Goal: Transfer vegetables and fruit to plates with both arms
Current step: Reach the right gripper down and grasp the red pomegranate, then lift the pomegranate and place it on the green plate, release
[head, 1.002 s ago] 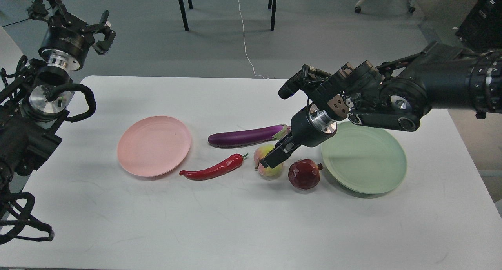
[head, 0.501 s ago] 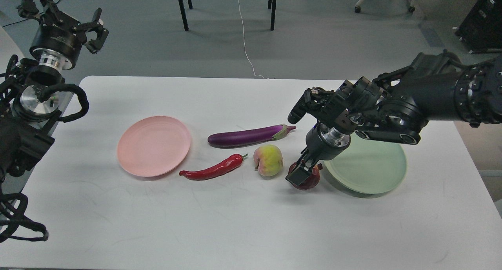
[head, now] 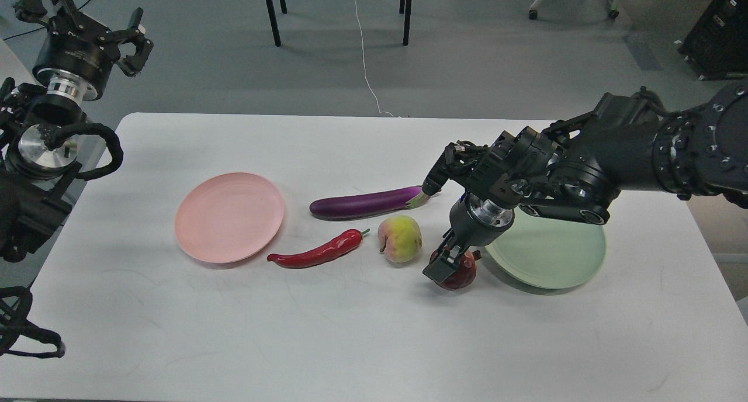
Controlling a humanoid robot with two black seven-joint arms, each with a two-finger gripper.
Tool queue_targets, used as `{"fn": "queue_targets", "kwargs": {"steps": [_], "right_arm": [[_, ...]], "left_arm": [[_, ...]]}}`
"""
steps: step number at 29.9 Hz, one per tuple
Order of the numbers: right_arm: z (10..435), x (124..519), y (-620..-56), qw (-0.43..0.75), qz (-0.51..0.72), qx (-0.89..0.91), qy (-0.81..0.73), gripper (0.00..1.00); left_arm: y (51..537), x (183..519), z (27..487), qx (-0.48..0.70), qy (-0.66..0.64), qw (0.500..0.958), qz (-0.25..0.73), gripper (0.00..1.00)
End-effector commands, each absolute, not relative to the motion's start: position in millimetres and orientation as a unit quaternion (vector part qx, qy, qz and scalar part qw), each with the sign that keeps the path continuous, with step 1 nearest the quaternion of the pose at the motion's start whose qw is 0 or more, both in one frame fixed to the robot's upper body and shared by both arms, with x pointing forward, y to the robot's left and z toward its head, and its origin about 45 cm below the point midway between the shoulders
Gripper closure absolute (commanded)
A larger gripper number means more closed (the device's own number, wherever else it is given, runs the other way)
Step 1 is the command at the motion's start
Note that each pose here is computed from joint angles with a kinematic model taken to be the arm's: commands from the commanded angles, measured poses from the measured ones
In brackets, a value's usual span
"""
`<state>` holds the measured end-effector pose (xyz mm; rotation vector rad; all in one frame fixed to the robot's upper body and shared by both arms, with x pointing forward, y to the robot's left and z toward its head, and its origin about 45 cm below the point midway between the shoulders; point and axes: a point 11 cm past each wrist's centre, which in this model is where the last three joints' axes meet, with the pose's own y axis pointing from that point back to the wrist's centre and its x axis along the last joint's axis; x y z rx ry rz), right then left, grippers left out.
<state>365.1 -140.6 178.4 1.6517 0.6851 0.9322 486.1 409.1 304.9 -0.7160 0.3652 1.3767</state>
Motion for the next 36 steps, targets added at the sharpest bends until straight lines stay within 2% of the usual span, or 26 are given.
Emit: {"fn": "queue_targets", "kwargs": {"steps": [1,8,15,20,28,33,36], "right_arm": [[175,355,-147,0.533,0.379,0.693,0.303,0.26],[183,359,-149,0.533,0.383,0.695,0.294,0.44],[208,366,-141,0.527,0.4,0.695,0.281,0.42],[204,357,-149,0.526,0.387,0.699,0.29,0.23],[194,350,-172,0.548,0.367,0.685,0.309,0.17],[186,345,-174,0.546,0.36,0.688,0.314,0.18],[186,345,-174,0.546,0.36,0.688,0.314,0.33]], "left_arm": [[415,484,306,-0.319,0.16,0.697,0.622,0.02],[426,481,311,-0.316,0.152,0.694,0.629,0.02],[425,482,313,-0.318,0.151,0.695,0.627,0.02],[427,482,314,-0.318,0.149,0.695,0.628,0.02],[432,479,322,-0.317,0.141,0.699,0.626,0.02],[433,478,321,-0.316,0.141,0.698,0.627,0.02],[434,478,321,-0.316,0.14,0.698,0.627,0.02]]}}
